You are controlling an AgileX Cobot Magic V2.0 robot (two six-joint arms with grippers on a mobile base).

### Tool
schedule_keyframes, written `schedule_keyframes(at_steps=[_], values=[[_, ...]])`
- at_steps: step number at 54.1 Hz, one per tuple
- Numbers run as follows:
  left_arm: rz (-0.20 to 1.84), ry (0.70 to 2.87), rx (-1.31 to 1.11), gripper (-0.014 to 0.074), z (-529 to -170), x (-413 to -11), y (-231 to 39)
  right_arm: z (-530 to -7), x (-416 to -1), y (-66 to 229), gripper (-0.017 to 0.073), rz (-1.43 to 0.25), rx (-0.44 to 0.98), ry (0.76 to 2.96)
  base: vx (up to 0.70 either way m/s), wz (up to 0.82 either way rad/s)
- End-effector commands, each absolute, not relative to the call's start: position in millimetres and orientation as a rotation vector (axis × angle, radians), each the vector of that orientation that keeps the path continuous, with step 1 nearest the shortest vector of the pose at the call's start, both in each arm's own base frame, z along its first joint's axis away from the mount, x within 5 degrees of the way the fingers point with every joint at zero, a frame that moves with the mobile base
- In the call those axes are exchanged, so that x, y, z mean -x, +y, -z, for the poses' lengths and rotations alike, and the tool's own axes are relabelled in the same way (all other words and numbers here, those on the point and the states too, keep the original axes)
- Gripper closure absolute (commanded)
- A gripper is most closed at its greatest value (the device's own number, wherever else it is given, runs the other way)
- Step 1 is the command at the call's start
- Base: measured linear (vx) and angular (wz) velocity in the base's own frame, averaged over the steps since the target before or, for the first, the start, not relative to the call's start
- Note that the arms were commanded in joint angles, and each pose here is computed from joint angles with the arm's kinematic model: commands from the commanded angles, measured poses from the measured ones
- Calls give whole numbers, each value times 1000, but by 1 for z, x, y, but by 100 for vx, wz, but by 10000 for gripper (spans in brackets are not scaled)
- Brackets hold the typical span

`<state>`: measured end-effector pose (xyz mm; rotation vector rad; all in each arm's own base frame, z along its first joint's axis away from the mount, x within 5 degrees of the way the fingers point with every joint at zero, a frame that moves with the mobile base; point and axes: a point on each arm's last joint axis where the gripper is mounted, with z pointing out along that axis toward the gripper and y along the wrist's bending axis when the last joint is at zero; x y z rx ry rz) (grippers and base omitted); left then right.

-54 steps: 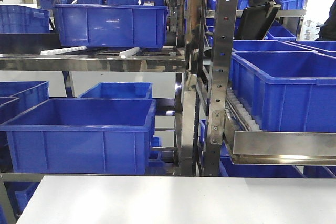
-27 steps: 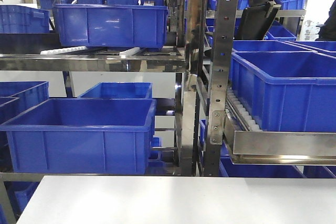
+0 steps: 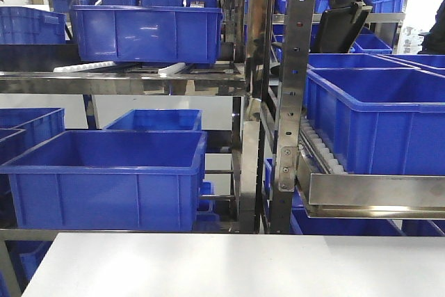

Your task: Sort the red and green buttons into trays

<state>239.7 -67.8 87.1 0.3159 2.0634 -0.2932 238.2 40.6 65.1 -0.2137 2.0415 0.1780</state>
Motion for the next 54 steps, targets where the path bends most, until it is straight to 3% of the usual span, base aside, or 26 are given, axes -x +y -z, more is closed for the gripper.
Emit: schedule_keyframes(at_steps=[1,7,12,17,27,44,54], values=[[316,1930,-285,38,-101,-256,-73,-87,-244,44,572,-206,224,1844,0,0],[312,1934,-274,47,-97,-263,-74,-87,-244,45,572,-214,233,1843,0,0],[310,1936,-276,106,-95,-265,-74,-87,-244,46,572,-223,244,1842,0,0],[311,1931,-276,236,-96,-265,-74,-87,-244,47,572,-228,251,1841,0,0],[336,1922,-268,594,-99,-265,-75,-87,-244,47,572,-231,252,1841,0,0],[428,1915,-202,599,-143,-257,-77,-121,-244,50,570,-321,193,1764,0,0],[348,1958,-207,594,-182,-245,-69,-165,-237,48,570,-333,169,1717,0,0]])
